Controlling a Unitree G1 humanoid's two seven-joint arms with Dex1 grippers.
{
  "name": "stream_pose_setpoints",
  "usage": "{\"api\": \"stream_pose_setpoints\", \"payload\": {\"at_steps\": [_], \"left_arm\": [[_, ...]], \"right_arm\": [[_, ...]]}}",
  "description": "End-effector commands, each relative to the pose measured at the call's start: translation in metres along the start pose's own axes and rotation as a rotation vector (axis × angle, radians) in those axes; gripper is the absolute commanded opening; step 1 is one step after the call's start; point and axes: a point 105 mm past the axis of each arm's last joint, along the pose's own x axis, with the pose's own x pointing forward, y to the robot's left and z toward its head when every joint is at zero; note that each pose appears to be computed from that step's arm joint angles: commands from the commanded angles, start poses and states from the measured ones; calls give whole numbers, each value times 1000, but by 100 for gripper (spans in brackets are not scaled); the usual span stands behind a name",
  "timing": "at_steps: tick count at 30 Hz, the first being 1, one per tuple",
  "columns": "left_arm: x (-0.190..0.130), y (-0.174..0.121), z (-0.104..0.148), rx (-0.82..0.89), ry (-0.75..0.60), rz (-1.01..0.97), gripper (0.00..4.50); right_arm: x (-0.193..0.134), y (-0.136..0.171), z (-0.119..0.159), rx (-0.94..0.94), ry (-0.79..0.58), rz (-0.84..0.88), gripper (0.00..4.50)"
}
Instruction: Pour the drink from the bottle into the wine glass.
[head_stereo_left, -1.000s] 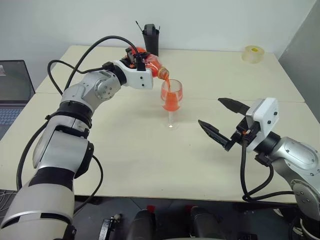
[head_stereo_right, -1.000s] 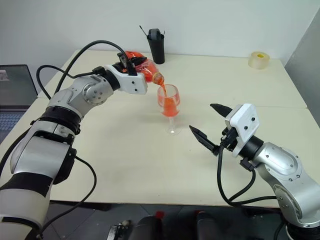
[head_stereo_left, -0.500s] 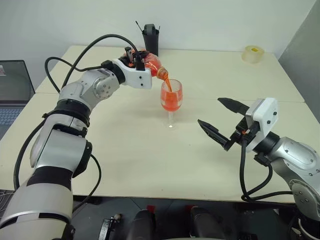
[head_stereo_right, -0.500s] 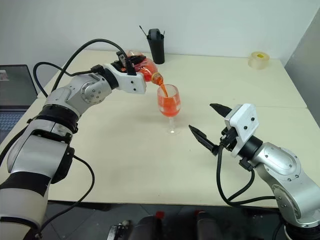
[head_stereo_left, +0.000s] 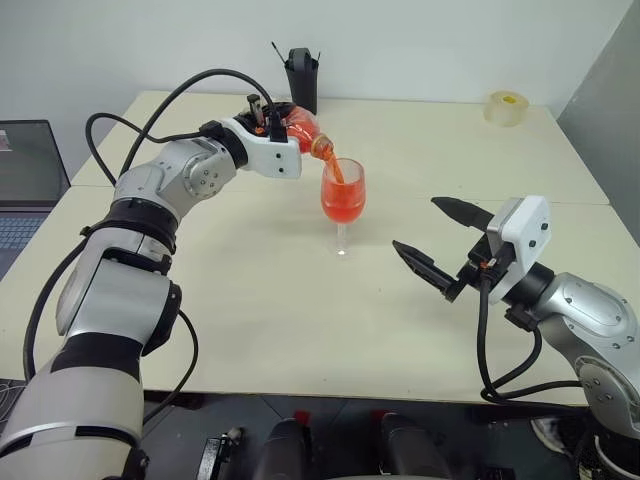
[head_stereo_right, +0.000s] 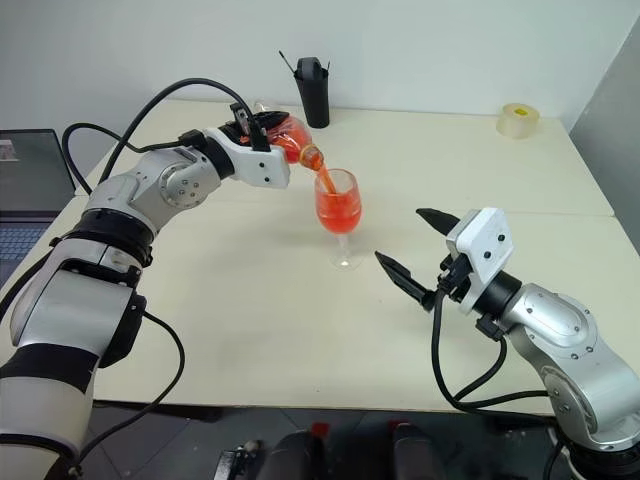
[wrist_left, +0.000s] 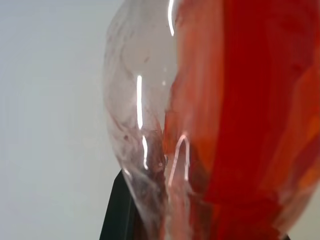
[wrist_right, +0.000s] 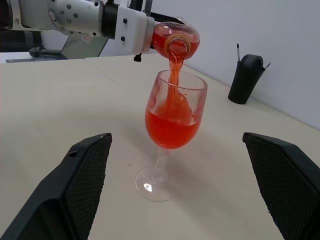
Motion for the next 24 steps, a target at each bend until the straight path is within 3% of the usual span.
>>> {"api": "stream_pose_setpoints", "payload": {"at_steps": [1, 7, 13, 19, 24], "left_arm": [[0, 26, -1, -72, -4, 97, 74], [-1, 23, 1, -195, -16, 99, 74], [-6, 13, -7, -489, -3, 106, 74], [-40, -21, -54, -1064, 195, 264, 74], [-82, -61, -81, -1346, 401, 386, 74]], "right_arm": [[1, 0, 11, -28, -48, 2, 450], [1, 0, 14, -18, -64, 5, 450], [3, 0, 17, -13, -67, 24, 450], [19, 7, 34, 68, -58, 139, 450], [34, 21, 41, 98, 60, 283, 450]]}}
